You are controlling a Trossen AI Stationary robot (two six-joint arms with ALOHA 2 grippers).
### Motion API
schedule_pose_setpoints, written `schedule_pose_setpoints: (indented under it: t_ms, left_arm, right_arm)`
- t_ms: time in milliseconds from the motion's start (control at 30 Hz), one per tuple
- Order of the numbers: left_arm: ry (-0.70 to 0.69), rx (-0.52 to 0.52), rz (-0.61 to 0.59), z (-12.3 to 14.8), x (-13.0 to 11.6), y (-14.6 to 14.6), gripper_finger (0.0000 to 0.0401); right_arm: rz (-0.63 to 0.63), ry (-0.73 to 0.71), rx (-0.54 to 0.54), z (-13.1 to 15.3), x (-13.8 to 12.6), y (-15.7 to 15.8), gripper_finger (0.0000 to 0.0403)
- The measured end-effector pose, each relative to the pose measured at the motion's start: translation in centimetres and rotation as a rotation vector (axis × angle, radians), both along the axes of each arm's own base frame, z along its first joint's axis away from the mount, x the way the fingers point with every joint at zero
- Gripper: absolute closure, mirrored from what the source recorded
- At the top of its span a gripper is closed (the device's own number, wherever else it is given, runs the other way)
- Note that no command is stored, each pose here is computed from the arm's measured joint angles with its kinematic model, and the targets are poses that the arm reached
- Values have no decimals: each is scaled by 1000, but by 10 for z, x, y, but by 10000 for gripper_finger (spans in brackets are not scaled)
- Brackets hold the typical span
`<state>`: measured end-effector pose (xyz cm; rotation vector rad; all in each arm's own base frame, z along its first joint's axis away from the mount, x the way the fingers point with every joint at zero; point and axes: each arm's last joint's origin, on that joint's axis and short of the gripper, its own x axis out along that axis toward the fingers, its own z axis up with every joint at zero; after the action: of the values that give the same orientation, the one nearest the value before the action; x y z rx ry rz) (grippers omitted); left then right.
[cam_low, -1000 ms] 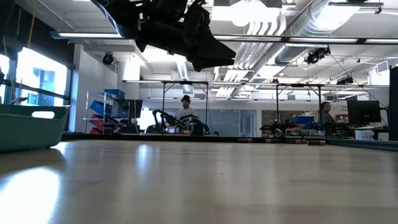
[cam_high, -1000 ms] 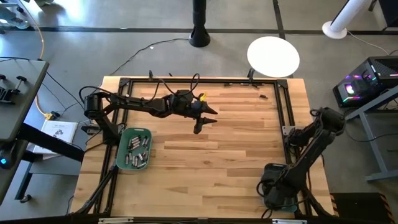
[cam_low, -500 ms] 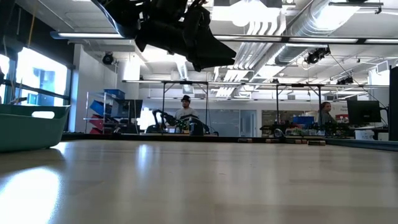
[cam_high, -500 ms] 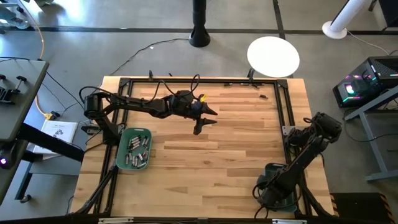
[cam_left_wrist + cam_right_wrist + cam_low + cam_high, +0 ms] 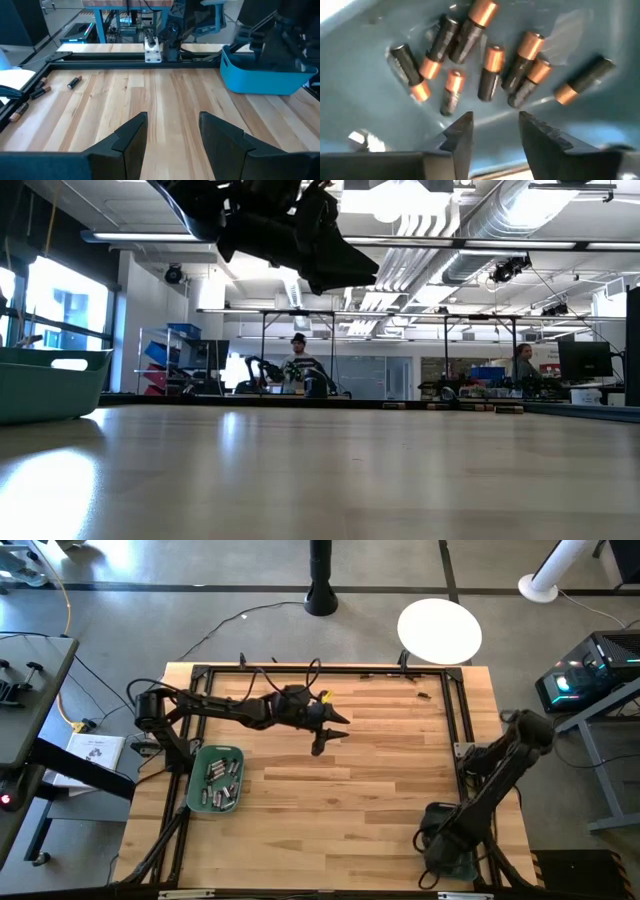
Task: Sort batteries
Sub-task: Put the black battery into the blue bin
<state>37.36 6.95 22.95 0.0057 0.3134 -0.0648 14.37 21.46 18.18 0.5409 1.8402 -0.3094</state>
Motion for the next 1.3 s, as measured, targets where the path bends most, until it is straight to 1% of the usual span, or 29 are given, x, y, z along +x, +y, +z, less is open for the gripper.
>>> schedule_pose_setpoints:
  t_ms: [167,267,333,400,467,533,633,700,767,833,900,967,1033,1100,1200,1300]
  left_arm:
    - [-34,-17,17,13,-5,1,231]
    - [-63,-34,28,27,-11,1,231]
    - [-75,-38,31,37,-17,-1,231]
    - [-81,-36,38,45,-23,-2,231]
    - [-68,-36,76,51,-29,-2,231]
    - [-49,-23,132,54,-33,-1,231]
    - [-4,-4,211,54,-38,0,231]
    - [31,13,246,51,-39,1,231]
    - [56,38,275,47,-39,3,231]
    - [73,49,309,44,-38,5,231]
    - [79,57,329,42,-38,7,231]
    - [85,65,339,40,-37,11,231]
    - [93,65,352,38,-38,16,231]
    - [100,69,363,36,-38,20,231]
    - [116,96,368,33,-38,25,231]
    - [118,114,371,34,-39,29,231]
  right_arm:
    - [-28,-53,45,34,-11,-19,240]
    - [-91,-86,80,56,-17,-36,242]
    - [-124,-165,102,70,-21,-48,242]
    - [-141,-292,91,81,-22,-60,242]
    - [-128,-474,33,92,-22,-74,242]
    - [-115,-656,-60,100,-19,-89,242]
    - [-129,-877,-251,112,-14,-113,242]
    - [-146,-957,-392,117,-8,-129,242]
    - [-116,-976,-489,119,4,-145,243]
    - [-59,-997,-557,123,19,-162,243]
    - [-30,-1021,-635,127,33,-181,243]
    - [-40,-1006,-721,128,43,-205,242]
    - [-77,-941,-763,126,46,-233,242]
    - [-133,-839,-750,120,43,-264,242]
    - [-216,-707,-670,106,36,-308,241]
    - [-283,-594,-584,85,31,-348,239]
